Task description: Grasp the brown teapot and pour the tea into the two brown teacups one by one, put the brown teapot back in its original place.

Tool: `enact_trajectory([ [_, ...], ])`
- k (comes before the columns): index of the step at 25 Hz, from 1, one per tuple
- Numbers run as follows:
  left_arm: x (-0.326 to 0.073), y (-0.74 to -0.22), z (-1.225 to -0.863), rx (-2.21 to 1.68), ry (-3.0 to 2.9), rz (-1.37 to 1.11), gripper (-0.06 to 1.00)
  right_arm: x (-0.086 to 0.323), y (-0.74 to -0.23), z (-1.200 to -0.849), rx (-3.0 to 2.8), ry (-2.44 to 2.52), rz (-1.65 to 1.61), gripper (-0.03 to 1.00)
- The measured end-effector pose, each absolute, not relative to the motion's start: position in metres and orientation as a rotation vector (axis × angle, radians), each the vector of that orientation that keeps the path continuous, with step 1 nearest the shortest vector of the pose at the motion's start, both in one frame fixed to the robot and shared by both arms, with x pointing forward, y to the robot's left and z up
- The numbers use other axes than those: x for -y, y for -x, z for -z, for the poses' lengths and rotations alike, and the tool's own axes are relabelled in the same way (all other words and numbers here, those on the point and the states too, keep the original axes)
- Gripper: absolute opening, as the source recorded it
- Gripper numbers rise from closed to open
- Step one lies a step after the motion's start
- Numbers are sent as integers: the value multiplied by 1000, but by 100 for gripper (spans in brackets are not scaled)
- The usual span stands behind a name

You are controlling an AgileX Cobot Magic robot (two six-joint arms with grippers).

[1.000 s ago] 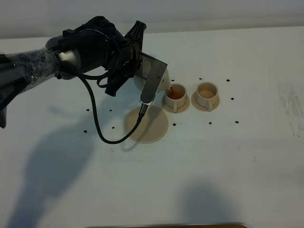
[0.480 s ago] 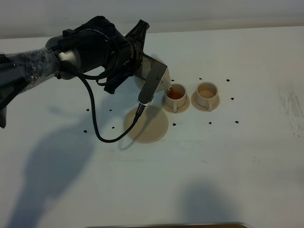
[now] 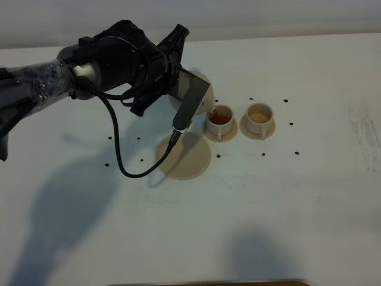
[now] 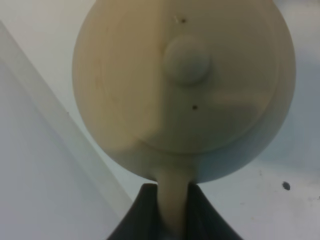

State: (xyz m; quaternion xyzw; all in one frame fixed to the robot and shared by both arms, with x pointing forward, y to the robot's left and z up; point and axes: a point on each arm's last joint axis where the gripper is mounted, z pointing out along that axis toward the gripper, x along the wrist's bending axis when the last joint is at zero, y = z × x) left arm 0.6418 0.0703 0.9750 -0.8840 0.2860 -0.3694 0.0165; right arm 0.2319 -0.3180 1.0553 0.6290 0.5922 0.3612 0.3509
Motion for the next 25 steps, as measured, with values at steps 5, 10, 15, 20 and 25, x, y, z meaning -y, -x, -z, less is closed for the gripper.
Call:
enact_trajectory([
  [5, -70, -642, -975, -895, 2742, 1154, 16, 318, -232, -1055, -1533, -1629, -935, 43],
  [10, -70, -642, -976, -905, 2732, 1160, 16, 318, -232, -1055, -1533, -1629, -935, 43],
  [15, -70, -643, -976, -909, 2726, 1164, 16, 318, -232, -1055, -1533, -1629, -935, 43],
  [20, -70, -643, -976, -911, 2725, 1171, 16, 318, -232, -1055, -1533, -1629, -935, 43],
  [25, -69, -643, -977, -920, 2718, 1184, 16, 318, -232, -1055, -1533, -1629, -935, 43],
])
